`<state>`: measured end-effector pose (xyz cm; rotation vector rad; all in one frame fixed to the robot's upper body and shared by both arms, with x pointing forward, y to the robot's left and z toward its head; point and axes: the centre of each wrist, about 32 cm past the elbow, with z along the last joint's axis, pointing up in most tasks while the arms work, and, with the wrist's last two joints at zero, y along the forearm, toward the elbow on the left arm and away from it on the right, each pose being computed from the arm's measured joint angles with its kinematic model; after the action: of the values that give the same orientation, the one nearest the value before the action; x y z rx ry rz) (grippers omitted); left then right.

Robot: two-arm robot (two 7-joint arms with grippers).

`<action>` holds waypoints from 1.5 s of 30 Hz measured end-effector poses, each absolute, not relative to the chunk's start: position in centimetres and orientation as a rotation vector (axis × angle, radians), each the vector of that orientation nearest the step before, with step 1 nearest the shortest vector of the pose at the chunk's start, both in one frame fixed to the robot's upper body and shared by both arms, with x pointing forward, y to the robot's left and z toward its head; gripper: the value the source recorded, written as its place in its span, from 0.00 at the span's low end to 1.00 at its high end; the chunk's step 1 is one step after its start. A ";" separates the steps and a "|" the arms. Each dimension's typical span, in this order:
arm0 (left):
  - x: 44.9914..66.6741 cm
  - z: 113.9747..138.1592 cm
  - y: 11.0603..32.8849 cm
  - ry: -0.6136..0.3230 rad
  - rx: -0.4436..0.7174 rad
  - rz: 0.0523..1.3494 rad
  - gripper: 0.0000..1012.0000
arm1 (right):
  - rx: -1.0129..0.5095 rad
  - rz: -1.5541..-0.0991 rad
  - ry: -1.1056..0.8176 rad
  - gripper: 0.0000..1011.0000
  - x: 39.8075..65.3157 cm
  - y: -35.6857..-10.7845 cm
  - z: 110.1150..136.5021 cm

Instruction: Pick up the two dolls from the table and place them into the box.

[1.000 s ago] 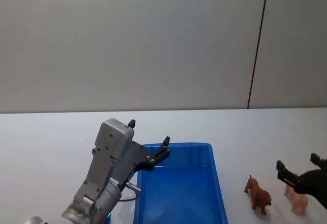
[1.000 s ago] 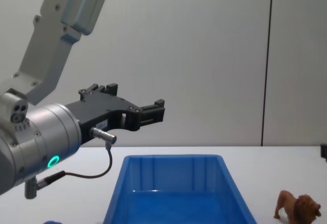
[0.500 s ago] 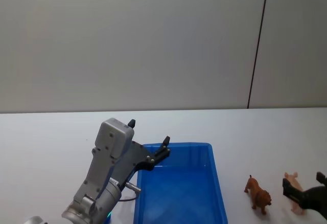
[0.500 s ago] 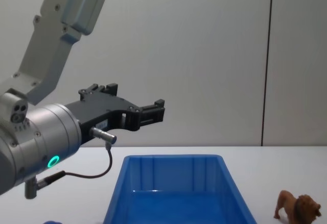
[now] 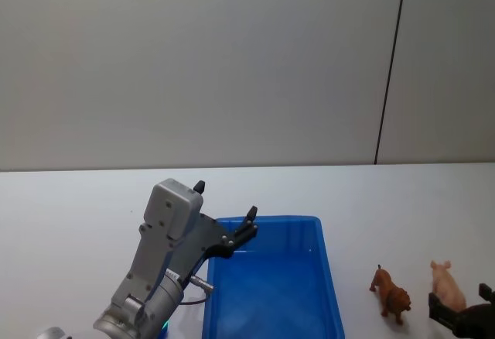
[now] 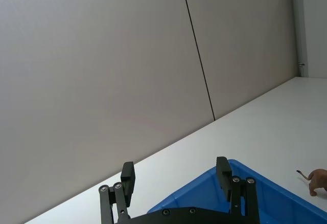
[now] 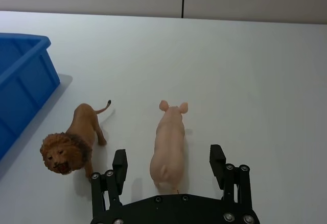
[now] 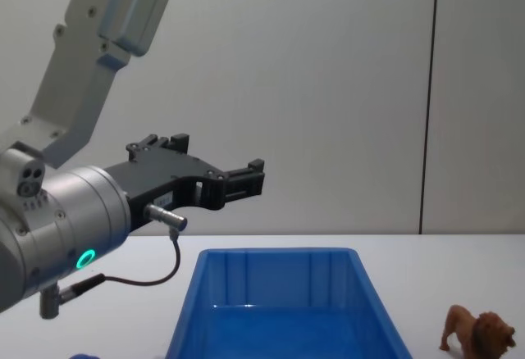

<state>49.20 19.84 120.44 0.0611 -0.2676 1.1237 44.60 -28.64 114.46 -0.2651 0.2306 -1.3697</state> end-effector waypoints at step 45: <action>49.2 120.4 19.8 -0.268 0.061 1.124 0.99 | -0.162 -1.289 0.072 0.38 45.8 -28.2 115.7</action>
<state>49.20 19.84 120.44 0.0611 -0.2676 1.1237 45.77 -28.20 115.69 -0.1625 0.0725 -1.2890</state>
